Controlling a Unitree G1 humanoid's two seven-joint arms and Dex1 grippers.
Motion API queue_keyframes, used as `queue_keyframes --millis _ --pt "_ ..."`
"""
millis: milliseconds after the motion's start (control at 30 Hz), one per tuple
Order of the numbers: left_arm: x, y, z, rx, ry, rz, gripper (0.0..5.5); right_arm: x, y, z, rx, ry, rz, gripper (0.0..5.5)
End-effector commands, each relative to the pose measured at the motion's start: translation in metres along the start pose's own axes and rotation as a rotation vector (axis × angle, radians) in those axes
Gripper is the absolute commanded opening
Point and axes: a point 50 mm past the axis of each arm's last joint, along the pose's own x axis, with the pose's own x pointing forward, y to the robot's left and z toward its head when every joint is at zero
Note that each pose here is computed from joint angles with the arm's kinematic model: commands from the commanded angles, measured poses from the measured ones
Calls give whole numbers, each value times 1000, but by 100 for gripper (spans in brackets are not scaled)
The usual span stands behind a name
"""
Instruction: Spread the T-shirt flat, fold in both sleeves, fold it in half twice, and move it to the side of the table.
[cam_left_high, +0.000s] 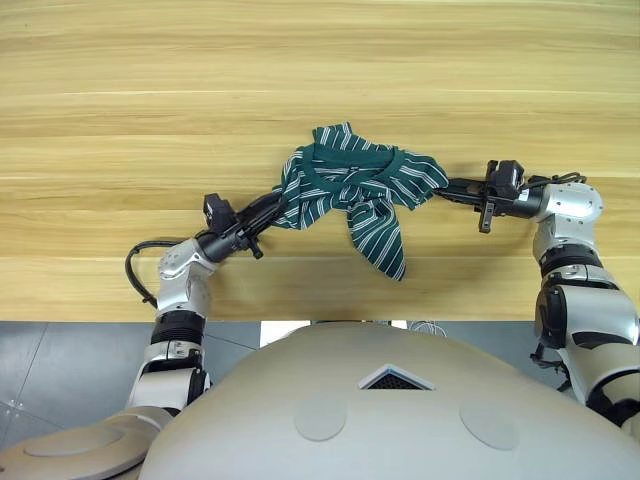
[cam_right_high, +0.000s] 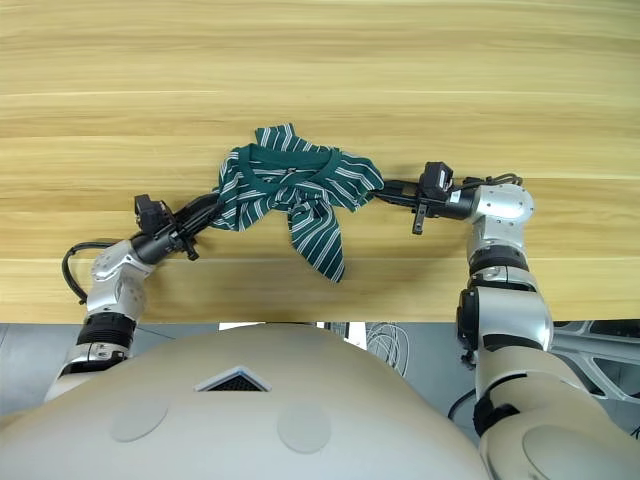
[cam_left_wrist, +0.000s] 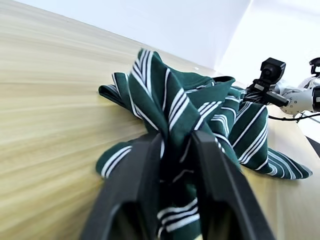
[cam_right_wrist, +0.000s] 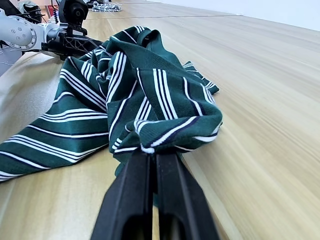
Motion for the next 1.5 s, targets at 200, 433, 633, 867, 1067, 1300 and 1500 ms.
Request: queue_keyframes --millis 200,433,633,867,1067,1300,1500 --pt "-4 4 8 20 -46 22 3 -1 -12 15 -69 -49 -36 0" --pt "-3 6 33 102 -172 60 3 -3 -25 33 -132 -154 -115 0" --pt "-11 37 44 202 -108 309 21 -1 -29 43 -180 -179 -130 0" --pt "-15 41 24 140 80 218 138 0 -23 35 -169 -140 -113 0" --pt "-8 35 18 -37 60 7 221 0 -21 32 -164 -118 -107 0" --pt "-2 38 13 -112 90 -60 251 0 -20 31 -165 -112 -98 0" --pt "10 41 -6 -94 254 -32 251 0 -18 29 -166 -106 -92 0"
